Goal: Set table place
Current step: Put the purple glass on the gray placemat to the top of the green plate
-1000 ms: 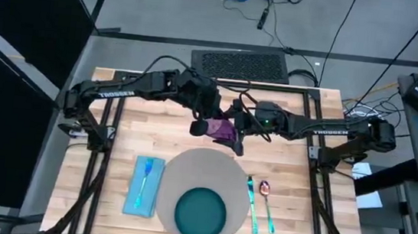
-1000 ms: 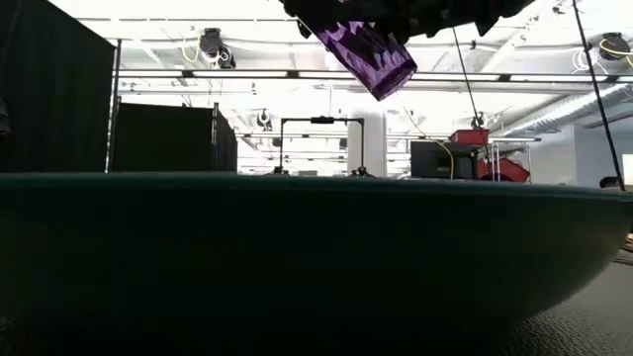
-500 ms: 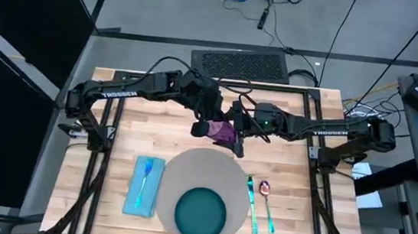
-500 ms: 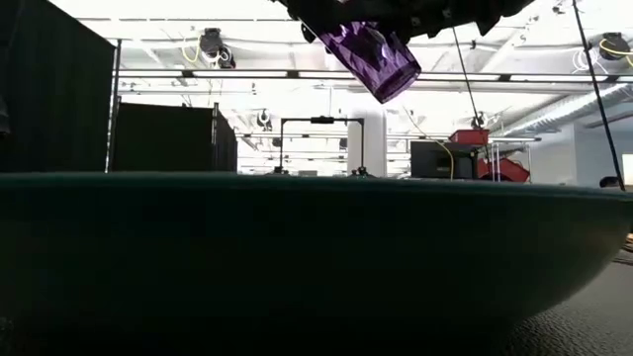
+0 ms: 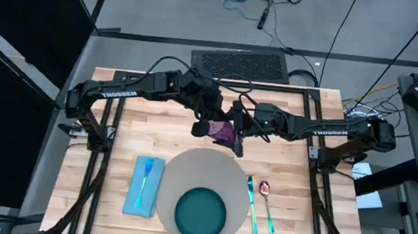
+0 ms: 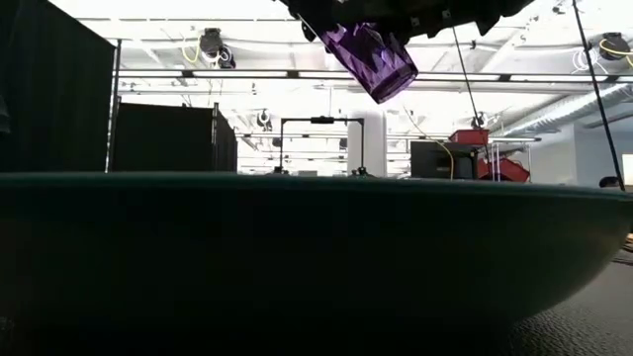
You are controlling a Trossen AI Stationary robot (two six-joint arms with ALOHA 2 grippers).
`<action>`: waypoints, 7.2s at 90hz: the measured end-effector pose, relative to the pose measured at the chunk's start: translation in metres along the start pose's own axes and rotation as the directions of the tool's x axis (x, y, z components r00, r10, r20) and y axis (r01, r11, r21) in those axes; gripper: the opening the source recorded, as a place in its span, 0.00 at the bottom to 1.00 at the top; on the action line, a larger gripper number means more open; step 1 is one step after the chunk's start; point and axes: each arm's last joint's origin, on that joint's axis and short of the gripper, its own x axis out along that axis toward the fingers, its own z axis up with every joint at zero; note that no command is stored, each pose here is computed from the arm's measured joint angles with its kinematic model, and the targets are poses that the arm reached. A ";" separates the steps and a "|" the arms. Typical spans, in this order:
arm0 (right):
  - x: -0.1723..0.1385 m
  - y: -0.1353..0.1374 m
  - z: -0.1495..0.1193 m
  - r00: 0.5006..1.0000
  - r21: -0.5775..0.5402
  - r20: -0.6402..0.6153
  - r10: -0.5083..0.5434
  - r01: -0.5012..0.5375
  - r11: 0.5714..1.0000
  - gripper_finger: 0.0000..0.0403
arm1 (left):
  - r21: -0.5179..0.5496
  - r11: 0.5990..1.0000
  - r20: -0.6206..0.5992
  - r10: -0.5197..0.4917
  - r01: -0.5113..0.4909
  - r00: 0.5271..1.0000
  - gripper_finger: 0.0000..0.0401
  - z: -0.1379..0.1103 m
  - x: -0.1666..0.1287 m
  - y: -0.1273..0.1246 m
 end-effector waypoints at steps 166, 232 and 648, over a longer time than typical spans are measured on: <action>-0.007 -0.009 -0.006 0.989 0.053 -0.092 -0.119 0.124 0.991 0.89 | -0.072 0.933 -0.046 0.350 -0.353 0.936 0.42 0.009 -0.114 -0.019; -0.005 0.009 -0.037 0.996 0.003 0.059 -0.065 0.065 0.998 0.89 | -0.100 0.927 -0.207 0.336 -0.361 0.919 0.42 -0.013 -0.116 -0.023; 0.041 0.055 -0.180 0.959 0.298 0.279 0.055 -0.141 0.944 0.98 | -0.156 0.933 -0.240 0.283 -0.324 0.929 0.42 -0.017 -0.117 -0.026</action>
